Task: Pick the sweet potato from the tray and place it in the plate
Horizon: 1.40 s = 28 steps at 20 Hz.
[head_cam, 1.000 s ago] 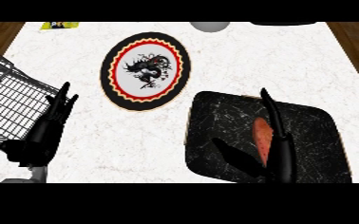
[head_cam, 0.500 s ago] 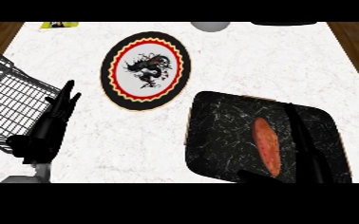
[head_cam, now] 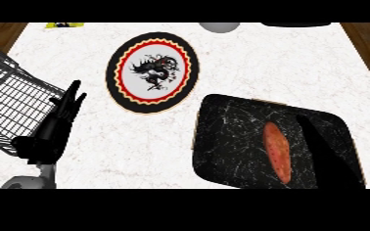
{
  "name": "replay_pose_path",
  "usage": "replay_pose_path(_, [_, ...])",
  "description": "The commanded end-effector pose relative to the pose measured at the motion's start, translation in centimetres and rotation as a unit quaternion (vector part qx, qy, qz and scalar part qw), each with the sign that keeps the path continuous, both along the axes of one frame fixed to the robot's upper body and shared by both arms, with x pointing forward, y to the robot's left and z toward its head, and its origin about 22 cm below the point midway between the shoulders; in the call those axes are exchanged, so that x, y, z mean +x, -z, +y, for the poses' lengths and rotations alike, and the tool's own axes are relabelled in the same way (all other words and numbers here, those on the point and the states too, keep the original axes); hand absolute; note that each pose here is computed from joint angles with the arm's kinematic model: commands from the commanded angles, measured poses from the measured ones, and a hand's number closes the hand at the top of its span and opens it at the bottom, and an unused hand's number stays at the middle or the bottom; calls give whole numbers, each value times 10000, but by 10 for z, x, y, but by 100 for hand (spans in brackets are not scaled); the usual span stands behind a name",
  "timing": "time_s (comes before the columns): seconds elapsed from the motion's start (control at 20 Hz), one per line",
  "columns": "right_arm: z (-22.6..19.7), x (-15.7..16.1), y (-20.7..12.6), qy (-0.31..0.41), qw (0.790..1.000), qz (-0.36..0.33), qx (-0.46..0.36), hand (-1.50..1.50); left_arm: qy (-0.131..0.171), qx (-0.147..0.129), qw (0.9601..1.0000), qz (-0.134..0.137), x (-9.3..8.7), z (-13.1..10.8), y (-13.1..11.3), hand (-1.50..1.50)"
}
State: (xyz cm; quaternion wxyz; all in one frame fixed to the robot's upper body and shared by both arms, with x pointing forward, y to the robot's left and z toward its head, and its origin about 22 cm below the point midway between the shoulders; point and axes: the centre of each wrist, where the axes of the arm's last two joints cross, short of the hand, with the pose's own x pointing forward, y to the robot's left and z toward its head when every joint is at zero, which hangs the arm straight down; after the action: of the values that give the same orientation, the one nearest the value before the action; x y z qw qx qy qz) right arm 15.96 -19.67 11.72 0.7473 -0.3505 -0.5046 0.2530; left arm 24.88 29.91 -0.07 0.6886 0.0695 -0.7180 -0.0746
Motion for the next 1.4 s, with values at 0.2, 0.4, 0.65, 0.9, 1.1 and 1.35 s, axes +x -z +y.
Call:
replay_pose_path(0.2, [-4, 13, 0, 241, 9960, 802, -316, -150, -159, -52, 9989, 433, -11, 13, 34, 0])
replay_pose_path(0.4, [-2, 29, -1, 270, 9920, 1100, -553, -150, -166, -35, 9989, 445, 4, 8, 16, 0])
replay_pose_path(0.65, [6, 26, 12, 93, 9898, 1308, -559, -150, -115, -91, 9990, 426, -1, -1, 31, 0])
replay_pose_path(0.9, [-7, 44, 48, 188, 9871, 1424, -709, -150, -126, -41, 9989, 450, 6, 2, 22, 0])
replay_pose_path(1.1, [-16, 47, 49, 297, 9846, 1492, -860, -150, -143, -77, 9991, 385, 0, 12, 32, 0])
replay_pose_path(1.35, [-5, 57, 72, 205, 9867, 1457, -697, -150, -85, -77, 9994, 316, 5, 19, 12, 0])
